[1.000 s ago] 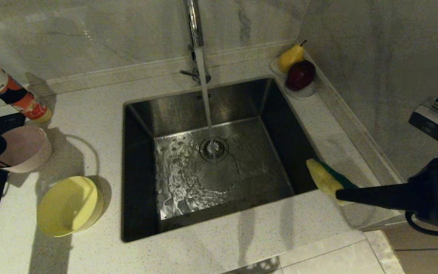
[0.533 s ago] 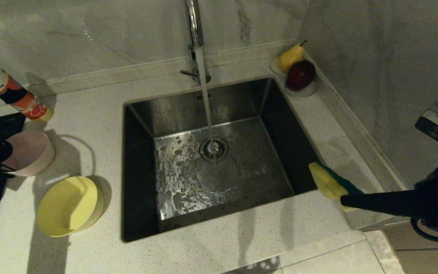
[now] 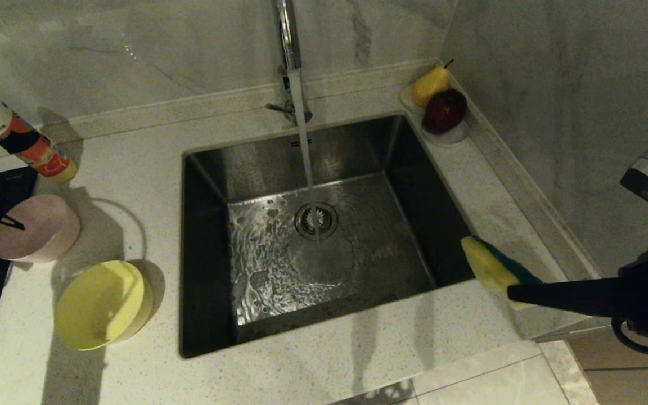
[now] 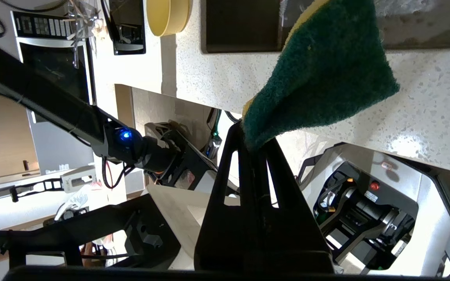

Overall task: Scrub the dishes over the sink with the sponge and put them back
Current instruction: Place the bowl on the table, then wash the bowl

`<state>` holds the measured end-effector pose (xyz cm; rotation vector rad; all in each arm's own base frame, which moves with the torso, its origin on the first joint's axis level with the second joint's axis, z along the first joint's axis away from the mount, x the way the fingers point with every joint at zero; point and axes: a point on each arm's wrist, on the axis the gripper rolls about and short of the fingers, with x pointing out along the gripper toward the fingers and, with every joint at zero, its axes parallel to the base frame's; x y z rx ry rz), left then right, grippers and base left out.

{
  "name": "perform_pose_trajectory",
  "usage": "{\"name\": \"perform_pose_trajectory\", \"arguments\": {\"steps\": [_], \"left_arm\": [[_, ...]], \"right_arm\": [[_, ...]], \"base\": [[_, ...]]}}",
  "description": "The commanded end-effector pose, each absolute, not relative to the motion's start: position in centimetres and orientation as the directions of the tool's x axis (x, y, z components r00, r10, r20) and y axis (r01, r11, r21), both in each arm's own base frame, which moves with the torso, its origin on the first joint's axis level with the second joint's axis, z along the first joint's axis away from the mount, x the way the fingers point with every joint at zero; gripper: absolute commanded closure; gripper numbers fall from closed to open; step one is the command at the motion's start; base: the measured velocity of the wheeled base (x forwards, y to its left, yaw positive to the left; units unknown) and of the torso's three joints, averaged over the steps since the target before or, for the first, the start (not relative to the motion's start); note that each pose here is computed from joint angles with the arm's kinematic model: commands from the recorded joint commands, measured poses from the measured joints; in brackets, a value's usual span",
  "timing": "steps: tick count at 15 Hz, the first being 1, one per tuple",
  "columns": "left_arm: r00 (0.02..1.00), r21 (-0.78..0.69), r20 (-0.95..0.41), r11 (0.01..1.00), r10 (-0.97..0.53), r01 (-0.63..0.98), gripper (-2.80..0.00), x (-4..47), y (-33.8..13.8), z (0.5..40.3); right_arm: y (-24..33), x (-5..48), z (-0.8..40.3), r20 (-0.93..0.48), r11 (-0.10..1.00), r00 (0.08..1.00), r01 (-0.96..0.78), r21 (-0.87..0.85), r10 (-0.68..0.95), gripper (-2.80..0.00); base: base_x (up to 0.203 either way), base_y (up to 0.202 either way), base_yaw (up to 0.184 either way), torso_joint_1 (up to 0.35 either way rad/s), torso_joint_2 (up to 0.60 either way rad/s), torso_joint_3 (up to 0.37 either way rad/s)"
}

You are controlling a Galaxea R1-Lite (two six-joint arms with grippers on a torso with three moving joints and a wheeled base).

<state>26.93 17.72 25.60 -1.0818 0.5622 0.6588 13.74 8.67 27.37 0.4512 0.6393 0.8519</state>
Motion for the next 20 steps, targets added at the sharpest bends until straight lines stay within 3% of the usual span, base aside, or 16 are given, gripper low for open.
{"name": "perform_pose_trajectory", "arguments": {"steps": [1,4,6,7,10,14,20], "left_arm": [[0.736,-0.65,-0.63,0.35,0.25,-0.675,-2.8,24.5,16.3,28.8],[0.79,-0.662,-0.543,0.434,0.286,-0.612,-2.8,21.3,14.1,32.2],[0.811,-0.612,-0.505,0.54,0.297,-0.578,-2.8,18.7,12.2,33.9],[0.8,-0.575,-0.528,0.573,0.285,-0.584,0.0,18.0,11.6,33.9],[0.77,-0.482,-0.597,0.667,0.225,-0.568,0.0,16.7,10.3,33.3],[0.769,-0.369,-0.637,0.857,0.049,-0.36,0.0,14.3,8.1,30.6],[0.654,-0.352,-0.755,0.875,-0.056,-0.332,0.0,14.3,7.8,25.4]], "right_arm": [[8.6,13.6,27.3,-0.334,0.583,0.491,-0.544,0.603,0.804,0.0],[8.5,13.5,27.4,-0.331,0.582,0.493,-0.546,0.602,0.805,0.0],[8.5,13.5,27.4,-0.332,0.584,0.495,-0.545,0.602,0.803,0.0],[8.6,13.6,27.3,-0.336,0.583,0.491,-0.543,0.604,0.804,0.0],[8.6,13.6,27.4,-0.334,0.583,0.491,-0.544,0.604,0.804,0.0],[8.5,13.7,27.1,-0.343,0.594,0.5,-0.531,0.604,0.795,0.0],[8.5,14.2,26.6,-0.363,0.608,0.503,-0.508,0.61,0.784,0.0]], "base": [[0.0,0.0,0.0,0.0,0.0,0.0],[0.0,0.0,0.0,0.0,0.0,0.0],[0.0,0.0,0.0,0.0,0.0,0.0],[0.0,0.0,0.0,0.0,0.0,0.0],[0.0,0.0,0.0,0.0,0.0,0.0],[0.0,0.0,0.0,0.0,0.0,0.0],[0.0,0.0,0.0,0.0,0.0,0.0]]}}
